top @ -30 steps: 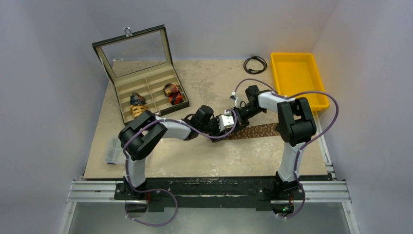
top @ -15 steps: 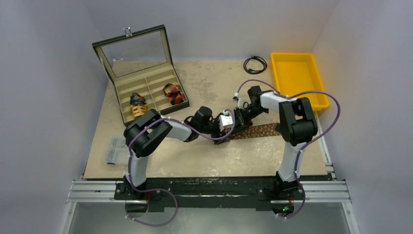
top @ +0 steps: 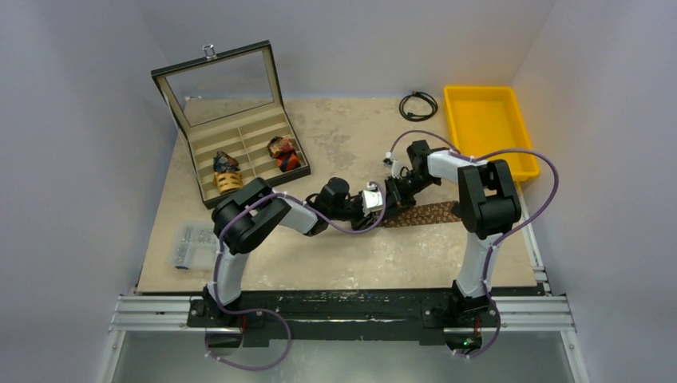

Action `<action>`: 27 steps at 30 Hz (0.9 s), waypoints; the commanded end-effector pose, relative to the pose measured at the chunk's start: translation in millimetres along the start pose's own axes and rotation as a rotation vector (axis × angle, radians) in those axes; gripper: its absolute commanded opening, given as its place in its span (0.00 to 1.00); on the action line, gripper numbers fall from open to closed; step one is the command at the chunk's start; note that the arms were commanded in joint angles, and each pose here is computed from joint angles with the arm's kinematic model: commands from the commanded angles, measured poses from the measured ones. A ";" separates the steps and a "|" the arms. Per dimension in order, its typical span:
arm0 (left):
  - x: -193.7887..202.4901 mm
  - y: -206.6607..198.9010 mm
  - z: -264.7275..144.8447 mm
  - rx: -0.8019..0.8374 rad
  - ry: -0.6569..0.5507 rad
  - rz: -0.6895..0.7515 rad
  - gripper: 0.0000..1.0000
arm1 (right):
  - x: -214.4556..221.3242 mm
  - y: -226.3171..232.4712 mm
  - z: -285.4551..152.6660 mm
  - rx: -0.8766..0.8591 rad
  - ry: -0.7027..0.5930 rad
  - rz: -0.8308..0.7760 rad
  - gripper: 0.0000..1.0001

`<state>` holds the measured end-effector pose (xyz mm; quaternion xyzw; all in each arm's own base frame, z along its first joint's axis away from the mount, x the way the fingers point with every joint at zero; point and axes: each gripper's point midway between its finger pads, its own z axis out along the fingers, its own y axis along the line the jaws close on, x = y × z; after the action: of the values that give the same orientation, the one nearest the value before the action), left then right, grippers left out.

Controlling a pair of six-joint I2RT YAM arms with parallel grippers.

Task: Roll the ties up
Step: Roll the tie at the center of the board.

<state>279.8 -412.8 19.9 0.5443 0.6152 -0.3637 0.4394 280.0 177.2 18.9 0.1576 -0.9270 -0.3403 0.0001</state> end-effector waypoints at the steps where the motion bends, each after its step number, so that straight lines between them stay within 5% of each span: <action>1: 28.9 -12.3 -12.5 -0.013 0.132 -0.023 0.23 | -13.3 -15.4 5.1 0.062 -0.058 -0.088 0.05; 10: 68.9 -23.9 -37.3 -0.012 0.349 -0.086 0.18 | -12.9 40.1 -44.9 -0.107 -0.154 -0.137 0.47; 14: 68.8 -21.8 -35.7 -0.014 0.372 -0.096 0.20 | -11.7 59.6 -38.2 -0.192 -0.143 -0.114 0.54; 21: 64.7 -17.3 -33.7 -0.023 0.385 -0.099 0.22 | -6.6 47.8 -16.6 -0.144 -0.063 -0.099 0.49; 26: 61.2 -19.7 -32.9 -0.008 0.372 -0.096 0.28 | -10.2 22.3 -6.2 -0.050 -0.045 -0.081 0.00; 27: 59.3 -20.0 -32.8 -0.006 0.363 -0.092 0.31 | -9.2 19.1 -5.8 -0.043 -0.045 -0.076 0.00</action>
<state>276.9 -394.4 17.8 0.5610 0.6662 -0.3056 0.3848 272.0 200.3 49.0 0.1779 -0.8965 -0.4054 -0.0168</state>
